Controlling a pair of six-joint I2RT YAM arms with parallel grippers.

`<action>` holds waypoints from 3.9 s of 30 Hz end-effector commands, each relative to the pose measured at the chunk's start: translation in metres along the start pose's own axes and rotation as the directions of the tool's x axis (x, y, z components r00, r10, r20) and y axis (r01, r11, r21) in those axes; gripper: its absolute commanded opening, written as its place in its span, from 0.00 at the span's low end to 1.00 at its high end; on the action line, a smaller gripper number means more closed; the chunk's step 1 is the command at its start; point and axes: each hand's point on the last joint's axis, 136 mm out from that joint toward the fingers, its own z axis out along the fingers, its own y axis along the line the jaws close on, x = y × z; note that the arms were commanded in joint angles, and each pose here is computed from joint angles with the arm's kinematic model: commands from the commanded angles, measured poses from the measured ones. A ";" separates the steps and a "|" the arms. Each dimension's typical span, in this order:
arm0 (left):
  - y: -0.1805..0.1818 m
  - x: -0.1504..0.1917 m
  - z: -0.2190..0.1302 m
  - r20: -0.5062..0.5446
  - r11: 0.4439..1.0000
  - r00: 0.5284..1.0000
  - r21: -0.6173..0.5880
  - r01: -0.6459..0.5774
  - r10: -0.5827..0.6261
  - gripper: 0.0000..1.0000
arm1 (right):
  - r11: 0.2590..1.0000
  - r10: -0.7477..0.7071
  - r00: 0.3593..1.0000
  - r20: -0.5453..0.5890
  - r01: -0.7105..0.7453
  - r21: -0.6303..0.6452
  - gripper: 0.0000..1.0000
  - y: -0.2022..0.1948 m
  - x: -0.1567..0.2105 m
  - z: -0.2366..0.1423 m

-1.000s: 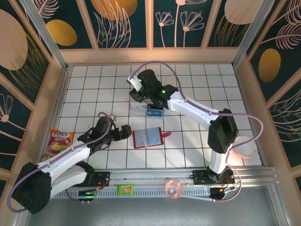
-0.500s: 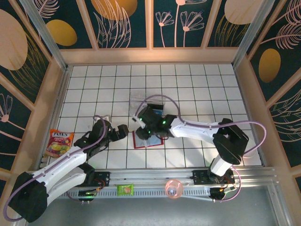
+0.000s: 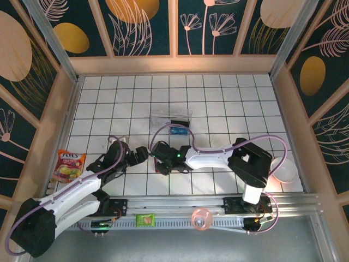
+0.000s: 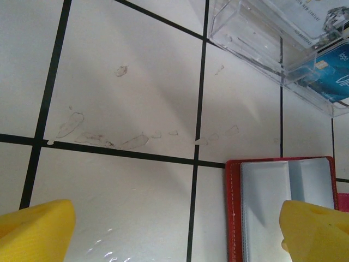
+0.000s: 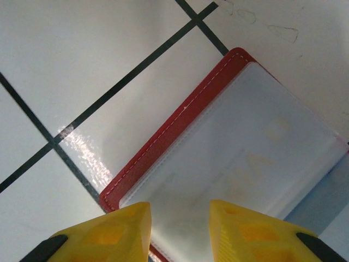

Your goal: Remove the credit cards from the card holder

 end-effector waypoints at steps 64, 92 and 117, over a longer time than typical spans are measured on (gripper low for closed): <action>-0.102 0.065 0.045 -0.332 0.946 0.914 0.295 -0.134 0.233 0.28 | 0.900 0.361 0.823 0.439 -0.430 0.066 0.30 -0.086 -0.018 -0.088; -0.099 0.048 0.037 -0.200 0.957 0.943 0.173 -0.232 0.264 0.28 | 0.886 0.458 0.863 0.213 -0.423 -0.192 0.03 -0.049 0.004 -0.056; -0.065 0.041 0.029 -0.173 0.971 0.965 0.168 -0.168 0.197 0.32 | 0.851 0.505 0.862 0.055 -0.485 -0.202 0.01 -0.040 0.036 -0.043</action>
